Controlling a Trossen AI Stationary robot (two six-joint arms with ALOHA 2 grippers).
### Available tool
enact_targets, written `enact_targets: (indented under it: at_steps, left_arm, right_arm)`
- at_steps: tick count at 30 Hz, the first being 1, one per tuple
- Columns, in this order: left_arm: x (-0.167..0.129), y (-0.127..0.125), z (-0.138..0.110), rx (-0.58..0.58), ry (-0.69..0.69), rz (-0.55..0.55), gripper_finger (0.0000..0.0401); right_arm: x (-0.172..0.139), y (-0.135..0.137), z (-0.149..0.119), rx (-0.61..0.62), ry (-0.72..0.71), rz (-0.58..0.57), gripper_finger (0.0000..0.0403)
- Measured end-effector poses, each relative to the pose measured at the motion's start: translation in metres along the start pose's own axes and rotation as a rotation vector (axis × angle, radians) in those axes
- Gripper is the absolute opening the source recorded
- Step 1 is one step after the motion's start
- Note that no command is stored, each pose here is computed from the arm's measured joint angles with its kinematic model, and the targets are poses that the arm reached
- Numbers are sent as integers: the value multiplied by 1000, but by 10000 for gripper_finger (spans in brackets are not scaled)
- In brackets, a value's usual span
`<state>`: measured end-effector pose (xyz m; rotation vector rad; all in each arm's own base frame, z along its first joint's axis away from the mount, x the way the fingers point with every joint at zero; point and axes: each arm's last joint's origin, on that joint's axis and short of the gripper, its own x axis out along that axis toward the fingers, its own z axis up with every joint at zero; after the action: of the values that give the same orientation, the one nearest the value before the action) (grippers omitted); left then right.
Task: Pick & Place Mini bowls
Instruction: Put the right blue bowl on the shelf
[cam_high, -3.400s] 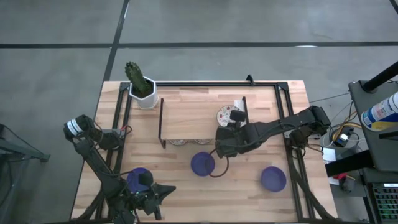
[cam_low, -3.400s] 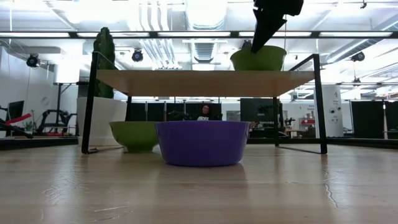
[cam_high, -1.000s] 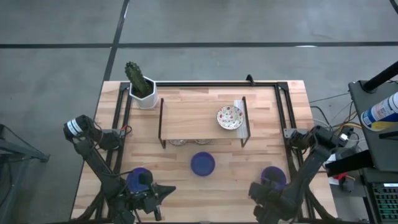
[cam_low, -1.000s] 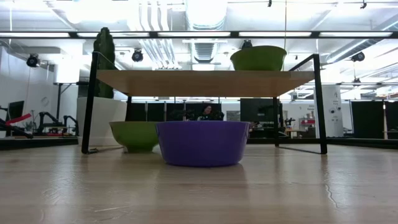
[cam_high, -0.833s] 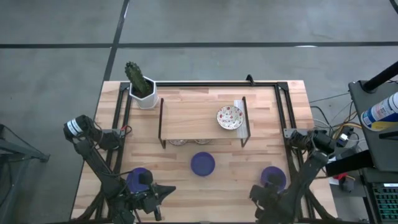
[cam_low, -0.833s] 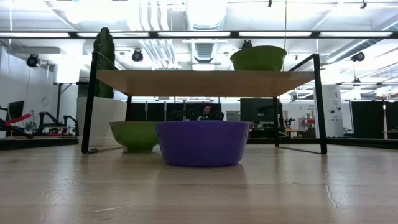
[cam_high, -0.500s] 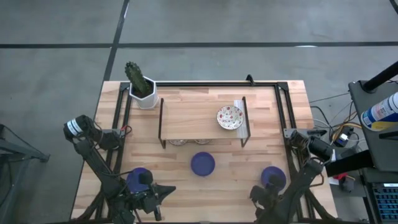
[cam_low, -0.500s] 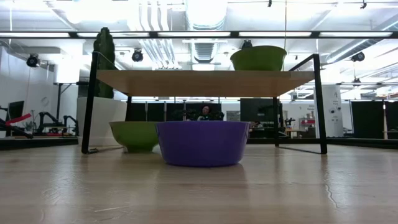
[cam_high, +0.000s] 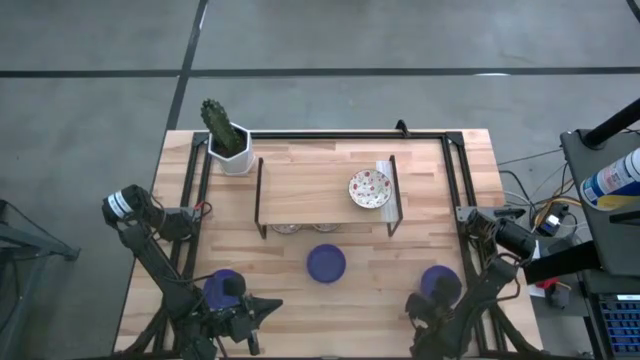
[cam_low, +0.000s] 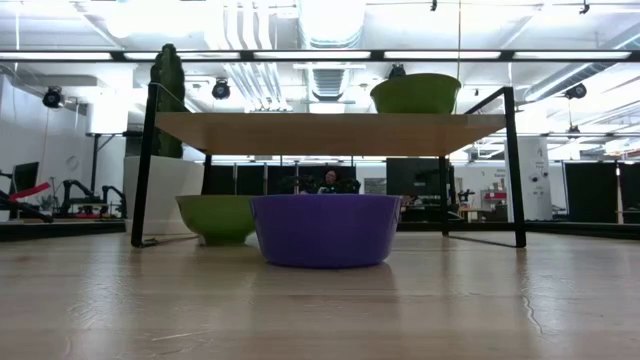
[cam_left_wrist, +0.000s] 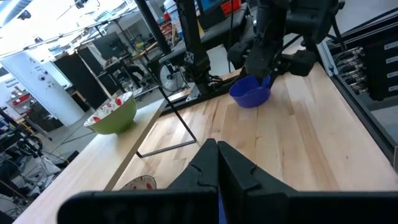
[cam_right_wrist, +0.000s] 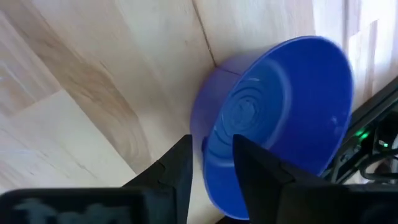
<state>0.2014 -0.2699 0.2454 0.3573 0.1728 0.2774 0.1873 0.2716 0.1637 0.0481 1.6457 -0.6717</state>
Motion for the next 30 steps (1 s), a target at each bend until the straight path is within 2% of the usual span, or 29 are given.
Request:
enact_targets:
  at_steps: [5, 11, 16, 22, 30]
  left_arm:
    - [0, 0, 0, 0, 0, 0, 0]
    - [0, 0, 0, 0, 0, 0, 0]
    - [0, 0, 0, 0, 0, 0, 0]
    - [0, 0, 0, 0, 0, 0, 0]
    - [0, 0, 0, 1, 1, -12, 0]
  right_arm:
    - [5, 1, 0, -27, 19, 15, 85]
    - [17, 5, -1, -76, 25, 53, 17]
    - [17, 5, 0, -91, 25, 54, 9]
    - [-5, 8, 6, -137, -17, 101, 9]
    - [-47, 12, 27, -202, -172, 198, 8]
